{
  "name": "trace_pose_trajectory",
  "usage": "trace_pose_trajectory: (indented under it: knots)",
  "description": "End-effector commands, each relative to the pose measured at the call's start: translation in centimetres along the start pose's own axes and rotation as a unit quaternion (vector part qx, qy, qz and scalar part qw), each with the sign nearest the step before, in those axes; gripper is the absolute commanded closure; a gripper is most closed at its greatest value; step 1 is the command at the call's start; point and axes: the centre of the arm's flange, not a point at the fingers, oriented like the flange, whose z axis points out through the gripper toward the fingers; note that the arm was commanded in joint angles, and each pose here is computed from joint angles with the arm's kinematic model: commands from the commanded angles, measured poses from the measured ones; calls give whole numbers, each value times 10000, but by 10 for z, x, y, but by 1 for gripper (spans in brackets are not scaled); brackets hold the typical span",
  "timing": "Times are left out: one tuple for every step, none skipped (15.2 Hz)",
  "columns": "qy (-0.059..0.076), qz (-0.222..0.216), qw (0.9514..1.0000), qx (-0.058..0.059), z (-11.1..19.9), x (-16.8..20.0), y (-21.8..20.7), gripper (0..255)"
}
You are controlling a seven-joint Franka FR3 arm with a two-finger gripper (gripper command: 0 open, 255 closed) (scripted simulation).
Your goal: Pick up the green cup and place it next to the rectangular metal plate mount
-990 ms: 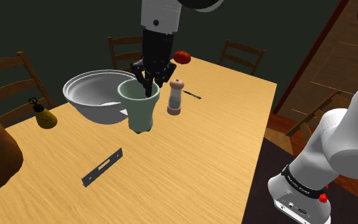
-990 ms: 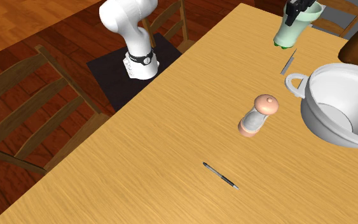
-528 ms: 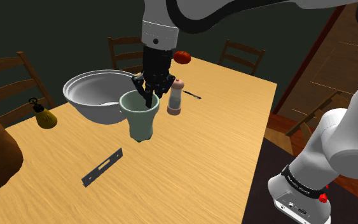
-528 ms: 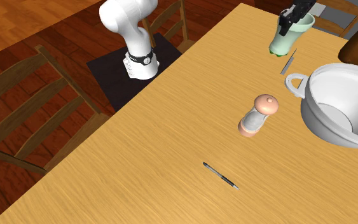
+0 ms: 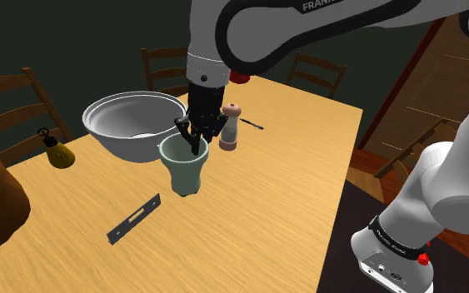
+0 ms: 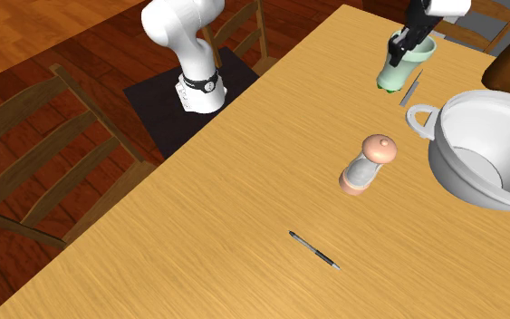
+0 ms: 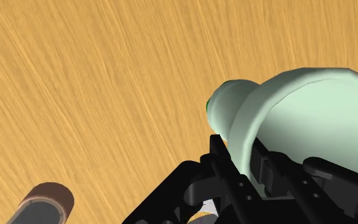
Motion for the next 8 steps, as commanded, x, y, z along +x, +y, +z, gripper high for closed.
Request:
trace_pose_trajectory:
  knots:
    - [5, -1, 10000, 4, 9, 1, 2, 255]
    - [5, -1, 10000, 4, 15, 1, 2, 255]
    - [5, -1, 10000, 4, 20, 1, 3, 255]
    - [5, -1, 10000, 4, 25, 1, 4, 255]
    - [5, -1, 10000, 4, 30, 2, 4, 255]
    - [5, -1, 10000, 4, 35, 2, 5, 255]
    - [5, -1, 10000, 4, 41, 2, 6, 255]
    - [5, -1, 10000, 4, 46, 2, 6, 255]
